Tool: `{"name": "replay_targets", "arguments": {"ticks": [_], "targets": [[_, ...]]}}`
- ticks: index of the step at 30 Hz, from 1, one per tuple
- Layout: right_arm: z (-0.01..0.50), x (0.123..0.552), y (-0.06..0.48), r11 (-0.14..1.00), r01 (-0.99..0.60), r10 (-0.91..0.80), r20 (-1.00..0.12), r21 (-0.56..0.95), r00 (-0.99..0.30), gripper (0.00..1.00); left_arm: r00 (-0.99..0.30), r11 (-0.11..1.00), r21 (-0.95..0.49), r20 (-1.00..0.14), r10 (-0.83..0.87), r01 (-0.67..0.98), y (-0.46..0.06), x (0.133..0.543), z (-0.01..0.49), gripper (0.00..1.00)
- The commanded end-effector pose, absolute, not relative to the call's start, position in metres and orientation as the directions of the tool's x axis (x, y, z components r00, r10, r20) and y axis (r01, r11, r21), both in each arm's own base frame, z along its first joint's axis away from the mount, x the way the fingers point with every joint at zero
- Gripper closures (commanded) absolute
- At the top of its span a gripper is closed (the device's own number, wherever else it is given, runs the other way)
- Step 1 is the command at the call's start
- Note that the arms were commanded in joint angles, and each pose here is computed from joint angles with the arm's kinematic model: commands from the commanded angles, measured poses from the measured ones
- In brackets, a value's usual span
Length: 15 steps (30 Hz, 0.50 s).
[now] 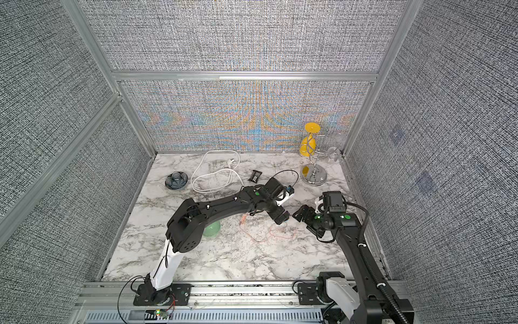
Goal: Charge the cordless meat grinders
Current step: Pick up the plug from the center of the board.
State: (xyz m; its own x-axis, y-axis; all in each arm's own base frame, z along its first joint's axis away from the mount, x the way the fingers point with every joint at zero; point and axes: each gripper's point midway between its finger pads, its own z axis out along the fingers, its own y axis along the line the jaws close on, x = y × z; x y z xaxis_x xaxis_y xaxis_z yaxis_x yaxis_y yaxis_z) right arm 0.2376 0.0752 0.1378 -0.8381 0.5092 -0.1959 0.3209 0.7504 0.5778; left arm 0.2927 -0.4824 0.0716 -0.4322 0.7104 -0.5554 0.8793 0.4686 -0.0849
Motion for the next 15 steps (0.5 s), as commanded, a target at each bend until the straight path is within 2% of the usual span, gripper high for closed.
{"name": "replay_targets", "arguments": {"ticks": [1, 7, 15], "targets": [[0.138, 0.229, 0.073, 0.742, 0.336, 0.519, -0.179, 0.581, -0.836, 0.16, -0.411, 0.456, -0.058, -0.54, 0.734, 0.888, -0.483, 0.291, 0.063, 0.1], [0.141, 0.223, 0.069, 0.734, 0.337, 0.535, -0.197, 0.589, -0.822, 0.16, -0.416, 0.466, -0.04, -0.521, 0.745, 0.884, -0.484, 0.289, 0.045, 0.14], [0.138, 0.222, 0.069, 0.726, 0.339, 0.538, -0.188, 0.599, -0.822, 0.16, -0.43, 0.47, -0.053, -0.501, 0.751, 0.881, -0.48, 0.279, 0.029, 0.14]]}}
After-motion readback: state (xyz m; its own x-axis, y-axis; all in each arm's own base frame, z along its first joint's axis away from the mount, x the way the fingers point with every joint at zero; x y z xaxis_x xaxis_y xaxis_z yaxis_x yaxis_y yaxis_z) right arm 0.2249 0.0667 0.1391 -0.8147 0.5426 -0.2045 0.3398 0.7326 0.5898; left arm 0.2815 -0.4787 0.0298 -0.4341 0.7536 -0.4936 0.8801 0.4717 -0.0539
